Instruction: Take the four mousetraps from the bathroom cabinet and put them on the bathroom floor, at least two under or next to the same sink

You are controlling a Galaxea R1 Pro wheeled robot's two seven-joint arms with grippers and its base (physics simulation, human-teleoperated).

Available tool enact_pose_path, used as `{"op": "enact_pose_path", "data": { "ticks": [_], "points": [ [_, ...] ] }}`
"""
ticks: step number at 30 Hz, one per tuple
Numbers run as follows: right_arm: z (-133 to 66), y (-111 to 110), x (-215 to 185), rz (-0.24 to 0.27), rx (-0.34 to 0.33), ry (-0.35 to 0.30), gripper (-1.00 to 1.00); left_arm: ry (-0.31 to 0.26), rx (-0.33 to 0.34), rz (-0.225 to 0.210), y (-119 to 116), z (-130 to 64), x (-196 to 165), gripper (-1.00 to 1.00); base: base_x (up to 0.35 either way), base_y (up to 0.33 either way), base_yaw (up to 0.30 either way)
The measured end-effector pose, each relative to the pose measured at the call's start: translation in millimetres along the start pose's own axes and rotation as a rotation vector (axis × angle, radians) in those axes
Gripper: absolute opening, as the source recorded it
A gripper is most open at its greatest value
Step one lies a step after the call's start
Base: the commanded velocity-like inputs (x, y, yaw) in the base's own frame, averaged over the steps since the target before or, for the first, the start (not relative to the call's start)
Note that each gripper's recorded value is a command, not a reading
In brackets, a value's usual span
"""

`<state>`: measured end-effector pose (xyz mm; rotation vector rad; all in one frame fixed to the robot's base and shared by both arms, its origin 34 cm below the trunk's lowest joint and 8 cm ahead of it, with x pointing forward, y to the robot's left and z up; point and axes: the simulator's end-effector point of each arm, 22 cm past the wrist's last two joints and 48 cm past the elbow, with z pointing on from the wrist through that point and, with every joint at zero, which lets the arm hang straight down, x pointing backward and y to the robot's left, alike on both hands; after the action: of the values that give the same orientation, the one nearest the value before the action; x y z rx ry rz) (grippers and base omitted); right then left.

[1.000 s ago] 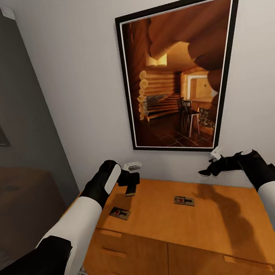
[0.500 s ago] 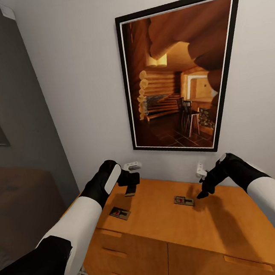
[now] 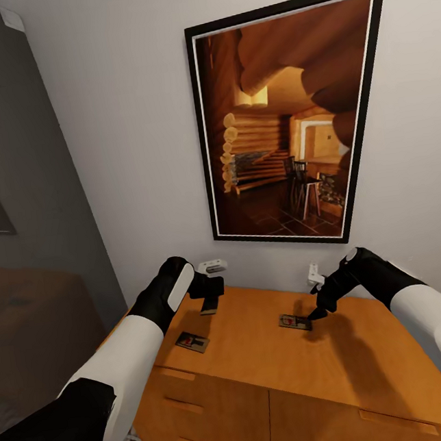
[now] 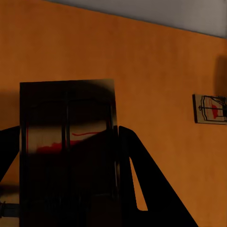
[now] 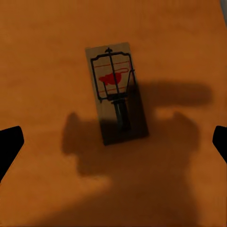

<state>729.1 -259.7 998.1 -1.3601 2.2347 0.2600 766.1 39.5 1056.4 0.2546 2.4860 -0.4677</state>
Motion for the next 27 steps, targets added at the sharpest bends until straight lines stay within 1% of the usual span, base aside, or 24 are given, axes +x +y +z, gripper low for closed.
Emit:
{"op": "enact_pose_path", "data": {
  "ticks": [13,20,24,27],
  "points": [
    [3.1,0.9,-5.9,-0.007,0.005,-0.008,1.00,0.000,0.000,0.000,0.0,0.0,0.0,-1.00,0.000,0.000,0.000],
    [4.1,-9.6,-6.4,-0.008,0.057,-0.001,1.00,0.000,0.000,0.000,0.0,0.0,0.0,-1.00,0.000,0.000,0.000],
    [7.0,-8.7,-10.7,-0.010,0.062,-0.001,1.00,0.000,0.000,0.000,0.0,0.0,0.0,-1.00,0.000,0.000,0.000],
    [9.0,-7.9,-10.5,-0.002,0.065,0.012,1.00,0.000,0.000,0.000,0.0,0.0,0.0,-1.00,0.000,0.000,0.000]
  ]
}}
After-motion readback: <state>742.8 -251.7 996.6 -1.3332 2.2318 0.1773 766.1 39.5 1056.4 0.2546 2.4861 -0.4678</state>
